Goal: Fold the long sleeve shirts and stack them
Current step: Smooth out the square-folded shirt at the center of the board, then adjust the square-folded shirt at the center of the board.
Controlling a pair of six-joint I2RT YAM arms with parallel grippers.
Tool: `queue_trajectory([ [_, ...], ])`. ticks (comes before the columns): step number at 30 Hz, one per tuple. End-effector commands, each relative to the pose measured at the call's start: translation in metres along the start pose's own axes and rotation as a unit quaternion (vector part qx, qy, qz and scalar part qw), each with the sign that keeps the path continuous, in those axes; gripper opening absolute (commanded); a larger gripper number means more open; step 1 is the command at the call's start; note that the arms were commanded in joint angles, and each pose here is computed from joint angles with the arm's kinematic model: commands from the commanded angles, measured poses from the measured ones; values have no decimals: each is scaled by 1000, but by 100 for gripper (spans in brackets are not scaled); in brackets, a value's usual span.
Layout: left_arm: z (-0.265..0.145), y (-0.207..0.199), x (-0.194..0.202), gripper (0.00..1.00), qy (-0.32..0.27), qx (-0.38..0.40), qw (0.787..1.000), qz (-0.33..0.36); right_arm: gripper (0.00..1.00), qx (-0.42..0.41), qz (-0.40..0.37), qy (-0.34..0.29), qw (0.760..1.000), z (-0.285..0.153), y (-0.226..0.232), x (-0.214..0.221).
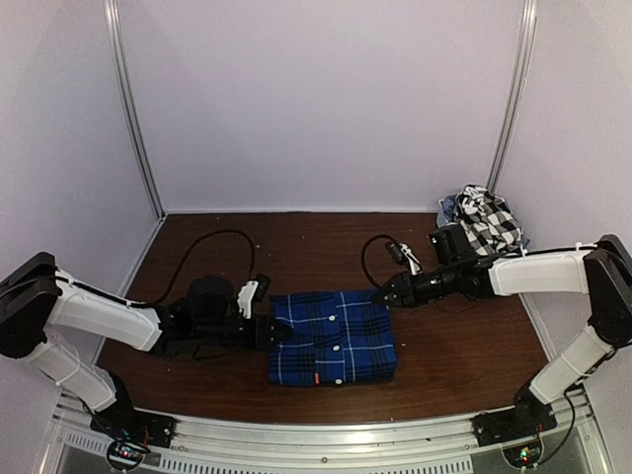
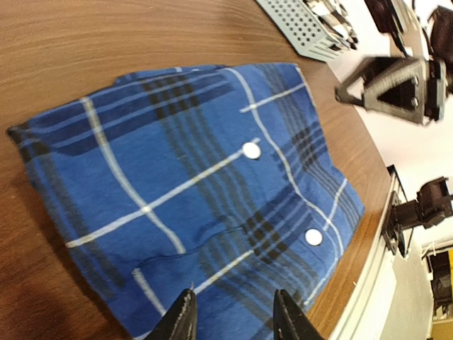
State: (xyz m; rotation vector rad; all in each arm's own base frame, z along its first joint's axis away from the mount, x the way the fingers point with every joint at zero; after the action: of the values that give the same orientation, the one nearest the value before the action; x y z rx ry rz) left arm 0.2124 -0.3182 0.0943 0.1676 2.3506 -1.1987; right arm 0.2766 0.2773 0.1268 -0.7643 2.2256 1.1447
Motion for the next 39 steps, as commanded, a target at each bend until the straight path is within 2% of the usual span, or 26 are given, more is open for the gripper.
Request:
queue_trajectory([
  [1, 3, -31, 1, 38, -5, 28, 999, 42, 39, 15, -23, 8, 1000, 2, -3, -21],
  [5, 18, -44, 19, 38, 13, 30, 998, 56, 48, 27, -37, 20, 999, 14, -14, -39],
  [11, 38, -59, 44, 38, 30, 16, 996, 77, 54, 16, -34, 36, 999, 45, -33, -54],
  [22, 52, -70, 70, 38, 35, -58, 986, 151, 55, -19, -16, 102, 994, 84, -59, -20],
  [33, 31, -54, 85, 38, 55, -94, 987, 122, 50, 8, 1, 135, 991, 60, -56, 29],
  [39, 7, -39, 87, 38, 49, -113, 990, 72, 49, 39, 31, 114, 992, 36, -49, 55],
])
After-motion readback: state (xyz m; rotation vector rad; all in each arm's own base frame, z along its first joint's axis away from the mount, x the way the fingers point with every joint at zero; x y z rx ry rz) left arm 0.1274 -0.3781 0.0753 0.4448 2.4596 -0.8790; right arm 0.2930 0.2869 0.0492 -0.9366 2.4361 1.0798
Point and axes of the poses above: each gripper's point midway between its finger pads, its own z axis out along the fingers, its own y axis along the line the jaws close on, x = y × z, the point moved 1 cm from there along -z, back along the fingers, and after that the axes turned 13 degrees about -z, right-handed, at the moved point
